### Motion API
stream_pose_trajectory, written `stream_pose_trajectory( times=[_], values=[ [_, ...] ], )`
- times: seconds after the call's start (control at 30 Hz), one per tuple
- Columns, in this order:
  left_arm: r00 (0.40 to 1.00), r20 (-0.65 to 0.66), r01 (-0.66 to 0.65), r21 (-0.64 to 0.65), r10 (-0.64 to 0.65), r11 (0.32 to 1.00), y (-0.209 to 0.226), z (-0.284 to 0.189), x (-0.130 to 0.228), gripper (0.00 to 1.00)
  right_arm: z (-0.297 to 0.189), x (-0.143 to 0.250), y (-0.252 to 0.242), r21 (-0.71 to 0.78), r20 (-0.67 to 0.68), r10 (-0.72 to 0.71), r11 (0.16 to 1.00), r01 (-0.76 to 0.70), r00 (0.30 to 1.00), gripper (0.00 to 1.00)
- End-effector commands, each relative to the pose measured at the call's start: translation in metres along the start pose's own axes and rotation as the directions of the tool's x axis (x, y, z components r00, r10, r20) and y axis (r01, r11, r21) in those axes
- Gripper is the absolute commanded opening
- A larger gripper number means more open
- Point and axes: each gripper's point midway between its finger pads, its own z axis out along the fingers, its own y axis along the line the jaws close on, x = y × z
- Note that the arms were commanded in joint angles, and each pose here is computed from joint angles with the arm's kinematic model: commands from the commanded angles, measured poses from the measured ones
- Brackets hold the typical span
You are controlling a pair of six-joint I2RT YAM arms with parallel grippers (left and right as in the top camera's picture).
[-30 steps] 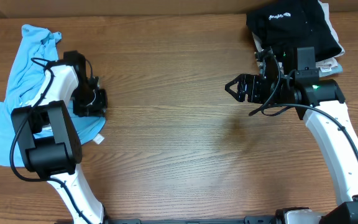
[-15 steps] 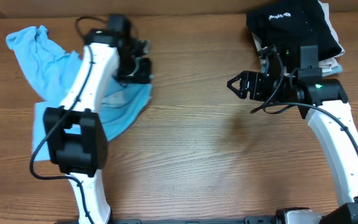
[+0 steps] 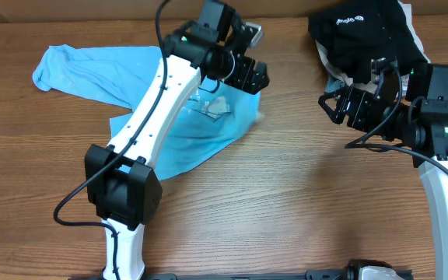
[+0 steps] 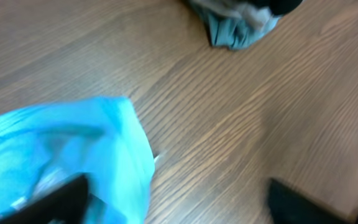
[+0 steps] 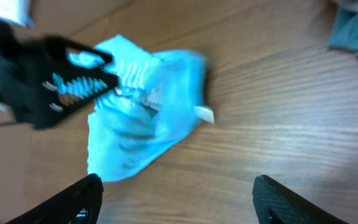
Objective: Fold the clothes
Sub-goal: 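Drag the blue shirt toward the table center with the left gripper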
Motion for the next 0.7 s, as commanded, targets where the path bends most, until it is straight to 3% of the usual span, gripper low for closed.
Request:
stream_pose_trajectory(
  times=[0.0, 0.17, 0.33, 0.5, 0.67],
  values=[
    [0.994, 0.093, 0.058, -0.059, -0.052, 0.997, 0.028, -0.046, -0.030, 1.00, 0.003, 0.006, 0.024, -0.047, -0.025, -0.049, 0.998, 0.048, 0.998, 0.81],
    [0.970, 0.177, 0.206, -0.240, -0.166, 0.949, 0.098, -0.137, -0.033, 1.00, 0.039, 0.035, 0.066, -0.112, -0.123, -0.174, 0.981, 0.160, 0.977, 0.80],
    [0.926, 0.233, 0.365, -0.355, -0.296, 0.861, 0.163, -0.208, -0.004, 1.00, 0.098, 0.072, 0.106, -0.107, -0.207, -0.257, 0.965, 0.239, 0.944, 0.80],
    [0.872, 0.240, 0.489, -0.389, -0.426, 0.781, 0.205, -0.241, 0.035, 1.00, 0.165, 0.124, 0.133, -0.064, -0.293, -0.242, 0.970, 0.233, 0.925, 0.77],
    [0.844, 0.255, 0.537, -0.402, -0.472, 0.742, 0.222, -0.258, 0.051, 1.00, 0.221, 0.177, 0.138, 0.009, -0.353, -0.220, 0.971, 0.239, 0.909, 0.72]
  ],
)
